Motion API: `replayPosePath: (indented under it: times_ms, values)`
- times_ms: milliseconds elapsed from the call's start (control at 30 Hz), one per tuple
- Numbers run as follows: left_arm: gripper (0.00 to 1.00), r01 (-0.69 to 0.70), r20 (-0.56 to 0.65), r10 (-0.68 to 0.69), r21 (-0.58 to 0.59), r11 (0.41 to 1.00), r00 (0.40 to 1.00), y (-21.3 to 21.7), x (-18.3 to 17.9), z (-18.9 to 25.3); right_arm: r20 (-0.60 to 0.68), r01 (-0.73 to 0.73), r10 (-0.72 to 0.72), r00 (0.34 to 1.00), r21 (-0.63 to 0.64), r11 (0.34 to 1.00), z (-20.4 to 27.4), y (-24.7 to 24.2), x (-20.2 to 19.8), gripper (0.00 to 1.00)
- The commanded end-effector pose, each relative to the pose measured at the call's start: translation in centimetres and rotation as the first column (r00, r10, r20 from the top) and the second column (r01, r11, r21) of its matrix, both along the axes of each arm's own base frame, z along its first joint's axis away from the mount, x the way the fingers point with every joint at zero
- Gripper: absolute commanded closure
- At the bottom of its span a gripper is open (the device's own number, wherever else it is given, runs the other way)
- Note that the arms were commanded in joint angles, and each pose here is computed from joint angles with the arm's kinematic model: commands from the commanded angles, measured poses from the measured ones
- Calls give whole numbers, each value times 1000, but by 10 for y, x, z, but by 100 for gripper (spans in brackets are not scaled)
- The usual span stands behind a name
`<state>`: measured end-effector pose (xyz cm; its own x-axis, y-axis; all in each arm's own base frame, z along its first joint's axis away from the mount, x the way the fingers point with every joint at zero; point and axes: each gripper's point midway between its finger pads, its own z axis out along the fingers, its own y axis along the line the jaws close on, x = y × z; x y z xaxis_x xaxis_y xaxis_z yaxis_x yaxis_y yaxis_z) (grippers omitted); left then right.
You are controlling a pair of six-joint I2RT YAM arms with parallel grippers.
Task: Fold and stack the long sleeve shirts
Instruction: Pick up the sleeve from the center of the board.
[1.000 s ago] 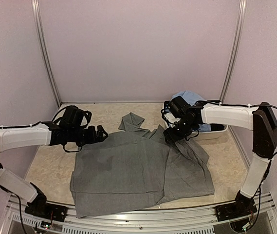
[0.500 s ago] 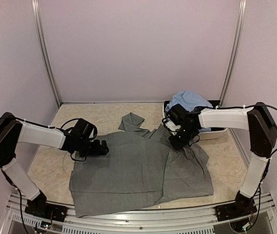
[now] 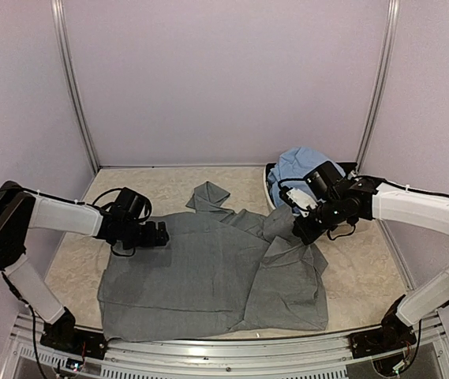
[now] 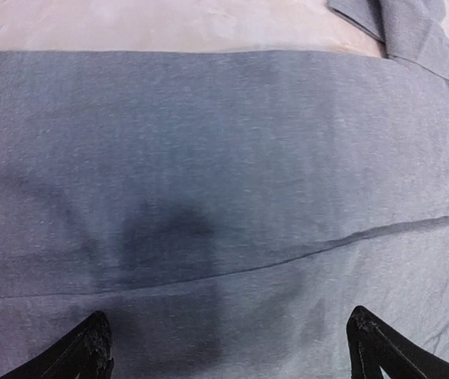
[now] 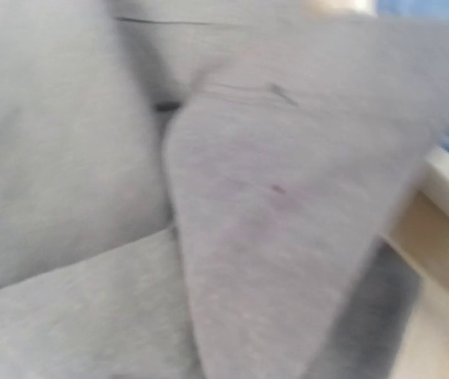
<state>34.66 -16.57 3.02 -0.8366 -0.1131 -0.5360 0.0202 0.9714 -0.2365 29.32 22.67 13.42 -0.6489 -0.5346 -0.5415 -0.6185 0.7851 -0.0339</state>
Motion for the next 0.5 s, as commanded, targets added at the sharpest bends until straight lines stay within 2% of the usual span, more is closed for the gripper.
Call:
replayPosePath:
  times_ms: [0, 133, 233, 333, 467]
  values:
    - [1, 135, 68, -134, -15, 991, 989, -42, 6, 33, 101, -191, 176, 979, 166, 967, 35, 31, -9, 100]
    - [1, 282, 229, -241, -169, 944, 943, -86, 15, 94, 167, -372, 336, 927, 294, 880, 59, 61, -25, 100]
    - [1, 376, 314, -294, -246, 893, 903, -106, 17, 132, 198, -501, 461, 865, 402, 767, 78, 88, -40, 100]
    - [1, 414, 336, -312, -297, 860, 889, -109, 14, 147, 208, -588, 565, 798, 472, 657, 85, 115, -59, 100]
    - [1, 494, 316, -387, -419, 762, 866, -119, -11, 155, 162, -638, 660, 733, 499, 586, 72, 135, -90, 100]
